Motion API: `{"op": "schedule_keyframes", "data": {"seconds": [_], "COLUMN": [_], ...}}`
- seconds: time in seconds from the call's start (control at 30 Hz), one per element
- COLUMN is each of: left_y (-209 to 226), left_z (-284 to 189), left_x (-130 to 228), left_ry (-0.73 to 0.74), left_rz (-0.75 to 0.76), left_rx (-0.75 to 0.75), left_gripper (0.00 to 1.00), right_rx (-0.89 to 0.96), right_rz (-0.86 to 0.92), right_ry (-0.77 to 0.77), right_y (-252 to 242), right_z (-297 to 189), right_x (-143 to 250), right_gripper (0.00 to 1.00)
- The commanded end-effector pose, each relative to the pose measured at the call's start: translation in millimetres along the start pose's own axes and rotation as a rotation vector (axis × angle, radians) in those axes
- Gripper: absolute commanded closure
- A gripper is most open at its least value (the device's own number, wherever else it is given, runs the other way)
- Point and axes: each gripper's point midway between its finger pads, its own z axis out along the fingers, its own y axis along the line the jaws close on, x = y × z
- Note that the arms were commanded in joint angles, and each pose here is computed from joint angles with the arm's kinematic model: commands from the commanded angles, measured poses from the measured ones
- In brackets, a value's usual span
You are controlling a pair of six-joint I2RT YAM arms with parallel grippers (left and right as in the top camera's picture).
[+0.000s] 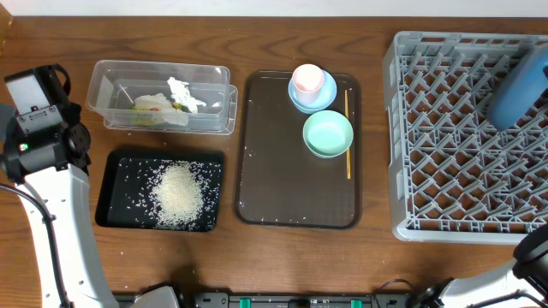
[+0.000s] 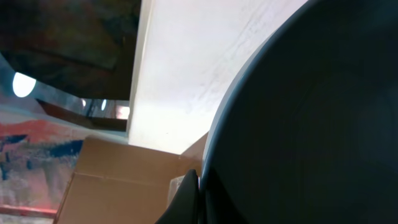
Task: Sort waste into correct bins and load items into the dishwasher rack
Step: 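Release the plate in the rack and move the right gripper back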
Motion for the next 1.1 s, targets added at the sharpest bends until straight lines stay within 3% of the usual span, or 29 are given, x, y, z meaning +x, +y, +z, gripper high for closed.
{"op": "schedule_keyframes", "data": {"seconds": [0.0, 0.3, 0.5, 0.77, 0.93, 1.0, 1.07], "left_y": [1.3, 1.3, 1.3, 1.3, 1.3, 1.3, 1.3], "left_z": [0.6, 0.6, 0.6, 0.6, 0.6, 0.6, 0.6], "left_x": [-1.2, -1.2, -1.2, -1.2, -1.2, -1.2, -1.2], "left_ry": [-0.001, -0.001, -0.001, -0.001, -0.001, -0.001, -0.001], "left_rz": [-0.007, -0.006, -0.007, -0.006, -0.006, -0.007, -0.007], "left_rx": [-0.006, -0.006, -0.006, -0.006, -0.006, -0.006, -0.006], "left_gripper": [0.05, 0.05, 0.05, 0.05, 0.05, 0.05, 0.05], "right_rx": [0.024, 0.021, 0.07, 0.5, 0.661, 0.691, 0.718], "right_rz": [-0.041, -0.06, -0.019, 0.071, 0.042, 0.033, 0.015], "right_ry": [-0.015, -0.035, -0.076, -0.178, -0.229, -0.267, -0.311], "right_y": [3.0, 1.6, -8.1, -67.4, -72.1, -64.6, -52.9], "right_z": [2.6, -10.0, -19.0, -47.2, -69.2, -78.7, -89.4], "right_x": [-4.9, -9.8, -15.8, -5.5, -5.5, -9.1, -14.0], "right_gripper": [0.99, 0.99, 0.91, 0.91, 0.91, 0.88, 0.79]}}
